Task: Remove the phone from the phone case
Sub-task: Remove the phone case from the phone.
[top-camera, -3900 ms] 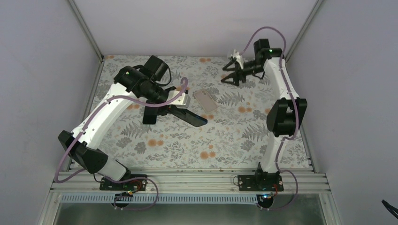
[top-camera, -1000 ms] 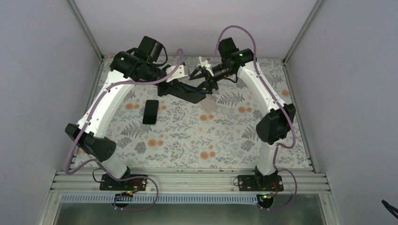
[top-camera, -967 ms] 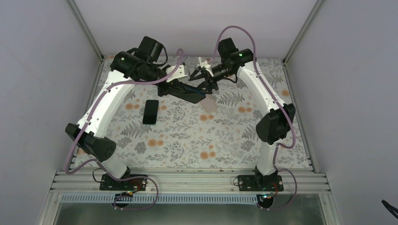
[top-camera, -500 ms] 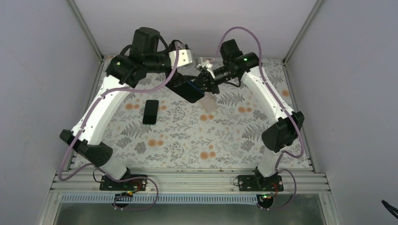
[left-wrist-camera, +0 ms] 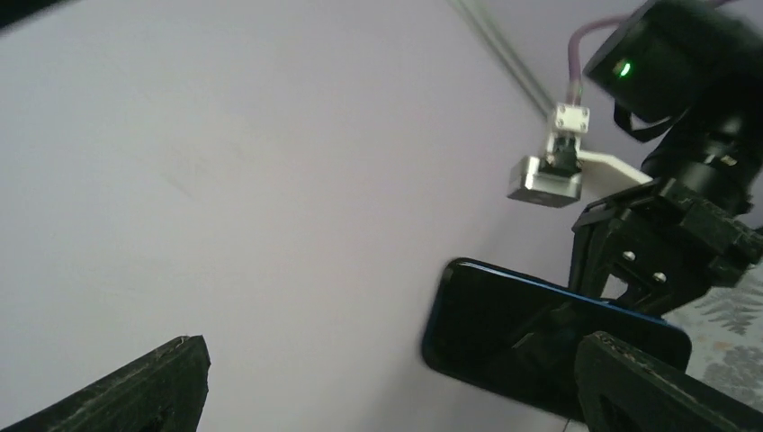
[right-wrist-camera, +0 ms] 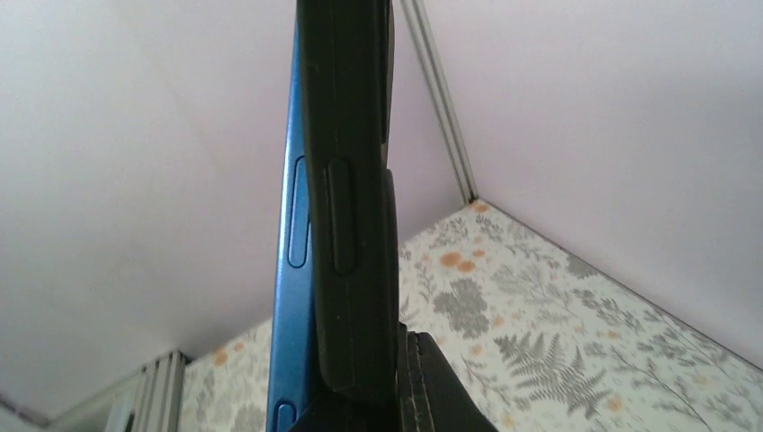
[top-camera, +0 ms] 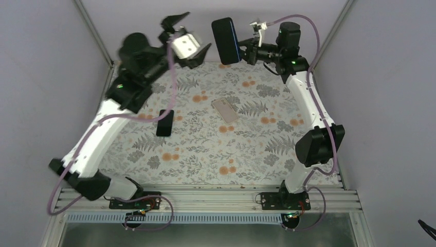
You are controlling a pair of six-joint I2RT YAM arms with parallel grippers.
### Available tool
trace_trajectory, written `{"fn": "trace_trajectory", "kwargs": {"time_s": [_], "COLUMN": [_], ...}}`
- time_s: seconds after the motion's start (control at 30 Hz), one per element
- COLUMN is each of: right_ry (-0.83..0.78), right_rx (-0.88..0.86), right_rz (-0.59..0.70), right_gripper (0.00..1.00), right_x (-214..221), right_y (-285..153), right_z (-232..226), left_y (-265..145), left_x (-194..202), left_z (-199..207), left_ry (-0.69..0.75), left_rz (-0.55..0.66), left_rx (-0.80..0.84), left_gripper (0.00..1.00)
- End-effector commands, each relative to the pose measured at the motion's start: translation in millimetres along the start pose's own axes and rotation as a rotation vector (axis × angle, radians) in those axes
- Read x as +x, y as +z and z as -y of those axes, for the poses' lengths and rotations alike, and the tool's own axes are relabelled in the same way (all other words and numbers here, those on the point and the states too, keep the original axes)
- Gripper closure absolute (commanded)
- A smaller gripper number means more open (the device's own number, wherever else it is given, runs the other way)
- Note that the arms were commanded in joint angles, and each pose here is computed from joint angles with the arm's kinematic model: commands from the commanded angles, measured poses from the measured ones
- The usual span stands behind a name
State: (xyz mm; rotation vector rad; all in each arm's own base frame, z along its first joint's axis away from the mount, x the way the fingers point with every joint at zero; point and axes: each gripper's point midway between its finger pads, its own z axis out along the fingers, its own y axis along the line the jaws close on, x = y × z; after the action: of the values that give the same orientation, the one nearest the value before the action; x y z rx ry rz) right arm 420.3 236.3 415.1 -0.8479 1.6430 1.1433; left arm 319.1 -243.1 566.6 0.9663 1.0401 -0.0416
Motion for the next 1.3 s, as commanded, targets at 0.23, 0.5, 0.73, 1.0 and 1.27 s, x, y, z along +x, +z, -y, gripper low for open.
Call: {"fn": "trace_trajectory", "kwargs": {"time_s": [0.23,0.5,0.73,1.0,1.27], "right_ry": [0.089,0.052,0.042,0.022,0.024], "right_rx": [0.037,0.068,0.049,0.043,0.028], "right_rz": [0.138,0.148,0.175,0.192,0.193], "right_gripper": [0.97,0.97,0.97,0.97,0.97], "right_x": [-46,-48,-55,-63,-64], "right_y": [37,43,43,40,40], "right_z": [13,24,22,16,12], "left_y": [99,118,122,117,118], "left_x": [85,109,121,137,142], "left_z": [45,60,72,77,62], "left_ry": [-0.005,0.005,0.024,0.022,0.023], "left_rz": [-0.151,-0.185,-0.198,-0.216,-0.224], "left_rx": [-0.262,-0.273,-0.233,-0.222,-0.302], "left_gripper": [0.00,0.00,0.00,0.00,0.00]}}
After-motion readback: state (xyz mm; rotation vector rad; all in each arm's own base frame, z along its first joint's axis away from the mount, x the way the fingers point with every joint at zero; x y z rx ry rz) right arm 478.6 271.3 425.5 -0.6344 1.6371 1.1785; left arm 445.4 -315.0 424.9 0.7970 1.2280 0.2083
